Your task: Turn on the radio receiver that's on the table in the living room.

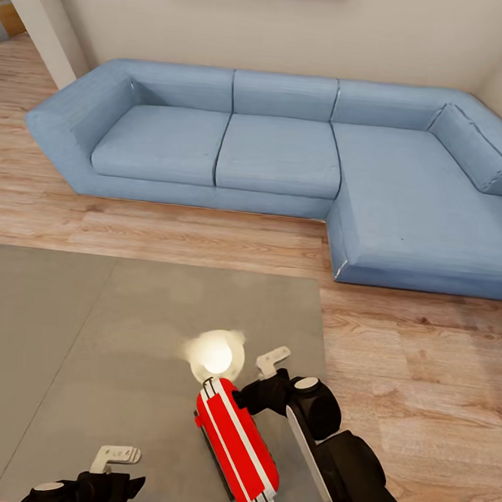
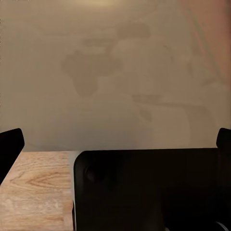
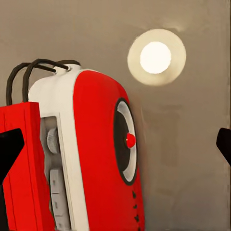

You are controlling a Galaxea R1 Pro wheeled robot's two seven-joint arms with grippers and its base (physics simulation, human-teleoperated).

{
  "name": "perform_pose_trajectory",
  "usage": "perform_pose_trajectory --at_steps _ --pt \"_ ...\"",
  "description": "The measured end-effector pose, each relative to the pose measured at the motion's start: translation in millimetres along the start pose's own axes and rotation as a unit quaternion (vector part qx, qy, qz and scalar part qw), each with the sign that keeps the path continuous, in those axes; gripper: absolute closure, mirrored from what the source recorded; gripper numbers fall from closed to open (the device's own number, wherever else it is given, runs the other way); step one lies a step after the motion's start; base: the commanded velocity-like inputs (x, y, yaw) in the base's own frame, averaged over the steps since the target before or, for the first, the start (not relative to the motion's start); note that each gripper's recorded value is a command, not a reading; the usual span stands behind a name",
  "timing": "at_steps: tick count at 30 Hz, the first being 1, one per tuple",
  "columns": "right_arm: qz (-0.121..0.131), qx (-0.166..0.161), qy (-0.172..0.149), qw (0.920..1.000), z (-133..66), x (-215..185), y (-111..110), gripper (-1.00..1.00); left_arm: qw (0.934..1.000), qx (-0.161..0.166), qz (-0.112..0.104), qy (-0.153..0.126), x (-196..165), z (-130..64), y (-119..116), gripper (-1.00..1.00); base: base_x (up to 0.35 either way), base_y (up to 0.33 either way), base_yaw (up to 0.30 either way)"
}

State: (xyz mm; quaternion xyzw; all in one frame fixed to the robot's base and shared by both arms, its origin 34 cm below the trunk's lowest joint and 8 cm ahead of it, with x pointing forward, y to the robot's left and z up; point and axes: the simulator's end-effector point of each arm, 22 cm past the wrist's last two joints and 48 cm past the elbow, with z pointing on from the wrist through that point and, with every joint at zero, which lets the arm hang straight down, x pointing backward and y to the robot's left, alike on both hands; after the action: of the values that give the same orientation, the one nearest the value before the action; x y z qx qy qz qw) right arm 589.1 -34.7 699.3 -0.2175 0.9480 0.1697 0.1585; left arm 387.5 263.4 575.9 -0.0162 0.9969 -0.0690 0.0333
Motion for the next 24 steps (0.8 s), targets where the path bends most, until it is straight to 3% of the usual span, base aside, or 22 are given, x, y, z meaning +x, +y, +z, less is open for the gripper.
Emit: perform_pose_trajectory --at_steps 6,12,24 --pt "-0.011 0.022 0.009 0.9997 -0.5 10 -18 -1.0 1.0 0.0 0.0 -0.001 0 -0.1 1 -1.0 0.0 0.0 0.0" --pt "-0.015 0.022 0.008 0.9996 -1.5 9 -17 -1.0 1.0 0.0 0.0 -0.001 -1 -0.1 1 -1.0 0.0 0.0 0.0" --pt "-0.033 0.012 -0.002 0.9994 -0.4 -2 12 -1.0 1.0 0.0 0.0 -0.001 -1 -0.2 1 -1.0 0.0 0.0 0.0"
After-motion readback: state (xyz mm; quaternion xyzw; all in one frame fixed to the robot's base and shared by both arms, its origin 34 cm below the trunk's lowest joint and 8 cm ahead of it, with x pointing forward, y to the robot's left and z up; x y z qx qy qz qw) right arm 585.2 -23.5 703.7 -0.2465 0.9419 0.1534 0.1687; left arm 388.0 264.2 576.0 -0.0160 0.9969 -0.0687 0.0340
